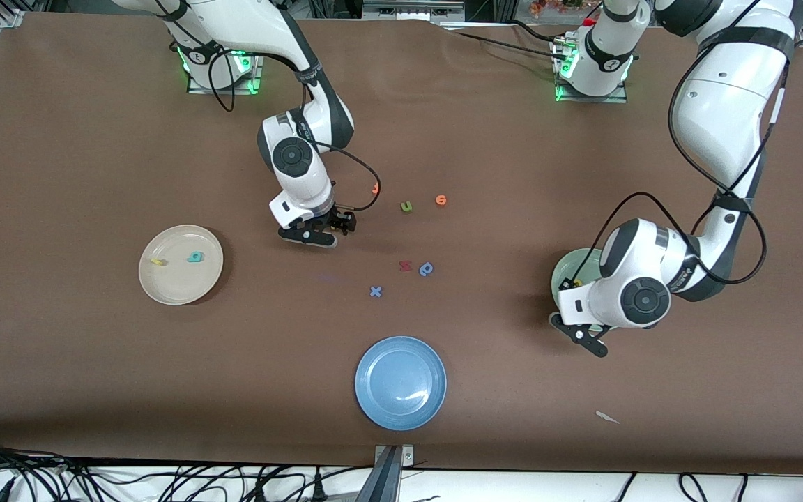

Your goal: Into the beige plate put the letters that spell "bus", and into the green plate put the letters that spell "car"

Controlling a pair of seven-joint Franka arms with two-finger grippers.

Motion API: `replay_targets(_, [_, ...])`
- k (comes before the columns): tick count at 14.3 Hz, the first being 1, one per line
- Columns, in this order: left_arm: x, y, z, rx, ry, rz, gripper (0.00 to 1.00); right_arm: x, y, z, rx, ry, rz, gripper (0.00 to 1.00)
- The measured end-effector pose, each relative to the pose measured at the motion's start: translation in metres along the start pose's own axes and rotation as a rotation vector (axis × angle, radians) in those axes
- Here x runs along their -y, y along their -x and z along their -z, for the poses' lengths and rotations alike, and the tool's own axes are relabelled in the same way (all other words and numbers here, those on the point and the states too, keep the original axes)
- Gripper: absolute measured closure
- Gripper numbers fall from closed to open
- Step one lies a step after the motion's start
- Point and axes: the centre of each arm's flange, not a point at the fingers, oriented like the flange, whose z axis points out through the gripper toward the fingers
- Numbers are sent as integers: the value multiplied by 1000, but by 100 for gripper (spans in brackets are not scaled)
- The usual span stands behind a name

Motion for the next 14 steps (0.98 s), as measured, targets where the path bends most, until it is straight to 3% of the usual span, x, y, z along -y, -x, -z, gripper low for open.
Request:
replay_targets(4, [16,4,14,-24,-9,25,29,3,3,-1,3,-1,-1,26])
replay_targets(6, [21,9,48,-52,-34,36,5,4,3,0,1,-3,-3,34])
replay_targets(7, [21,15,73,-59,-51,41,0,5,3,0,1,-5,-6,35])
replay_targets(10, [9,46,163,-60,-101,60,0,8,4,1,1,-9,-15,43])
replay_targets(14, [-16,98,255,-50,-98,100,0,11,7,1,4,-12,-11,49])
